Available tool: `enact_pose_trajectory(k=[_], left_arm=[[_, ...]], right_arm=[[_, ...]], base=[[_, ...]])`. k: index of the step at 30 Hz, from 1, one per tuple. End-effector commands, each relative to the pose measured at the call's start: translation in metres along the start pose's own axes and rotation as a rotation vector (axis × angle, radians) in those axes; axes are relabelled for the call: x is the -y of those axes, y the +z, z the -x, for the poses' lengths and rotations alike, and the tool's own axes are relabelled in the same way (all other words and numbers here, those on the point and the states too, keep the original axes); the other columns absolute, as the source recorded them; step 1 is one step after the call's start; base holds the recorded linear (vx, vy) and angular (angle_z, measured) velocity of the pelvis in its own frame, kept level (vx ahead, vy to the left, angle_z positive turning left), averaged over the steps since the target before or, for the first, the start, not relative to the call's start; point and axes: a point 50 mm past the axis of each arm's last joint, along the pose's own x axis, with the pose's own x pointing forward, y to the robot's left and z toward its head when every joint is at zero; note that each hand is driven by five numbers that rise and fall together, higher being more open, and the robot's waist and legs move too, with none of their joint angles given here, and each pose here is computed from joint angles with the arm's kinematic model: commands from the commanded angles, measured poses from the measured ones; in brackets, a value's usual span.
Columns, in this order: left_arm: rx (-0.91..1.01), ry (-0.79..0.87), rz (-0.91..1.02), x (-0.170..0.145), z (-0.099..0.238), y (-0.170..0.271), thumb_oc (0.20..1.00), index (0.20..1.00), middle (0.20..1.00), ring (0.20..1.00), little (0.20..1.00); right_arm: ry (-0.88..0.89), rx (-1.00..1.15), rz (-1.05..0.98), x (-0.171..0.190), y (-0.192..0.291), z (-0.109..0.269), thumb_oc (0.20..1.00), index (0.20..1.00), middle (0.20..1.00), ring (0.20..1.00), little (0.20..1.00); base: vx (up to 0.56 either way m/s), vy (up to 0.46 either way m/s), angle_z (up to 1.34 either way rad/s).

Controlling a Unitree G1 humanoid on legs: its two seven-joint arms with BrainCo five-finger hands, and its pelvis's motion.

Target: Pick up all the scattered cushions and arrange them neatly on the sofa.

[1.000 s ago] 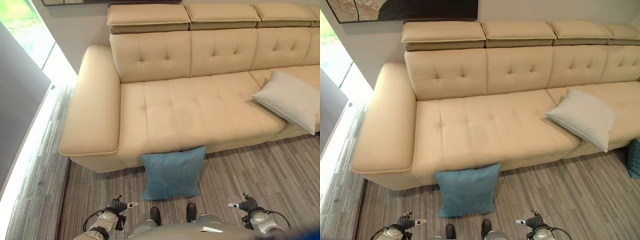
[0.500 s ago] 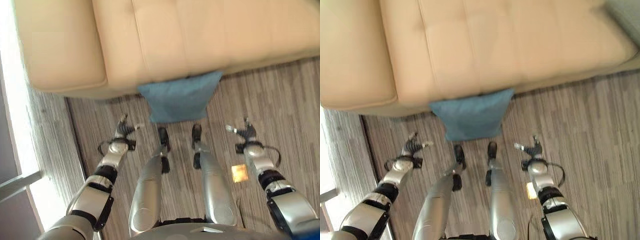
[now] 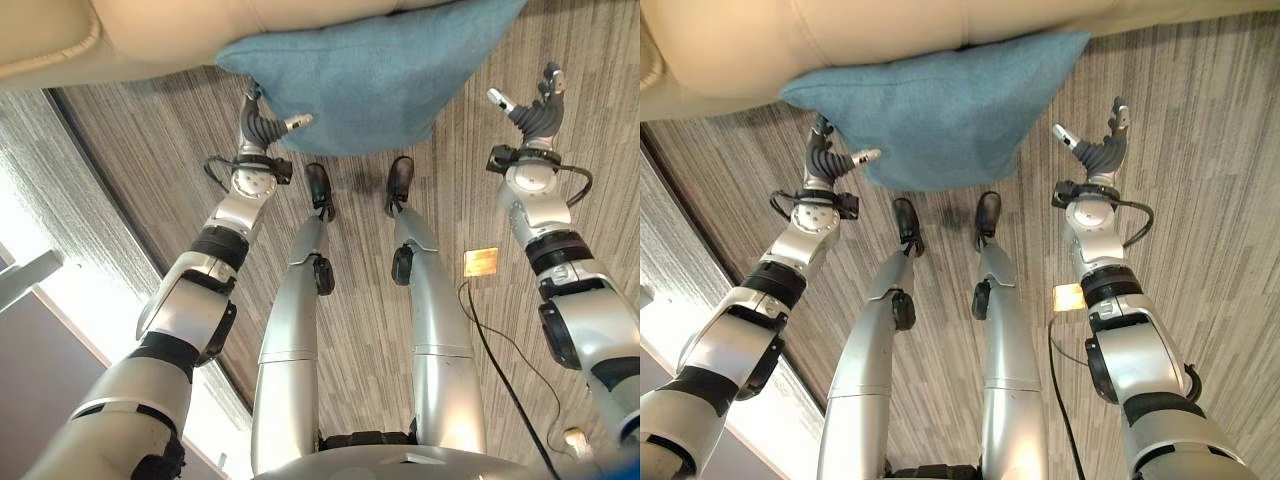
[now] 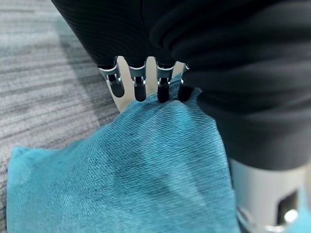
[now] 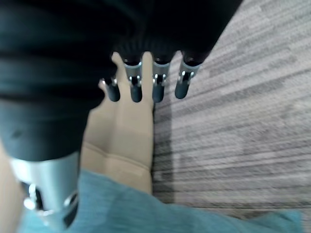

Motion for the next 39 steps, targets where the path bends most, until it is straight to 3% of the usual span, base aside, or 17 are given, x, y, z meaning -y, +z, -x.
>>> enact_pose_trajectory(k=[1, 6, 9, 15, 22, 29, 35, 39], left_arm=[[-0.146, 0.039, -0.049, -0.003, 0.033, -0.056, 1.000, 1.000, 1.000, 1.000, 1.000], [-0.119, 0.058, -0.002, 0.003, 0.037, -0.050, 1.000, 1.000, 1.000, 1.000, 1.000], [-0.099, 0.135, 0.167, 0.003, 0.048, -0.048, 1.000, 1.000, 1.000, 1.000, 1.000], [-0.166, 0.279, 0.290, -0.011, 0.074, -0.071, 1.000, 1.000, 1.000, 1.000, 1.000], [-0.268, 0.194, 0.243, -0.007, 0.087, -0.095, 1.000, 1.000, 1.000, 1.000, 1.000], [-0.227, 0.089, 0.096, -0.010, 0.059, -0.081, 1.000, 1.000, 1.000, 1.000, 1.000], [-0.072, 0.060, 0.056, -0.020, 0.019, -0.032, 1.000, 1.000, 1.000, 1.000, 1.000], [-0.013, 0.027, 0.055, -0.016, 0.009, -0.013, 1.000, 1.000, 1.000, 1.000, 1.000]], right_arm=[[-0.045, -0.066, 0.031, 0.019, -0.042, 0.027, 1.000, 1.000, 1.000, 1.000, 1.000], [-0.040, -0.060, 0.045, 0.013, -0.044, 0.032, 1.000, 1.000, 1.000, 1.000, 1.000], [-0.032, -0.103, 0.037, 0.010, -0.060, 0.046, 1.000, 1.000, 1.000, 1.000, 1.000], [-0.046, -0.136, 0.010, 0.012, -0.076, 0.062, 1.000, 1.000, 1.000, 1.000, 1.000], [-0.040, -0.137, 0.016, 0.015, -0.077, 0.062, 1.000, 1.000, 1.000, 1.000, 1.000], [-0.030, -0.084, 0.058, 0.017, -0.056, 0.040, 1.000, 1.000, 1.000, 1.000, 1.000], [0.026, 0.015, 0.097, 0.019, -0.017, 0.008, 1.000, 1.000, 1.000, 1.000, 1.000], [0.084, 0.066, 0.111, 0.012, 0.001, -0.001, 1.000, 1.000, 1.000, 1.000, 1.000]], base=[[0.02, -0.002, 0.07], [0.03, -0.045, 0.03], [0.02, -0.082, 0.02], [-0.02, -0.066, 0.02], [-0.01, -0.026, 0.04], [0.02, -0.001, 0.00], [0.06, 0.000, -0.03], [0.05, -0.001, -0.02]])
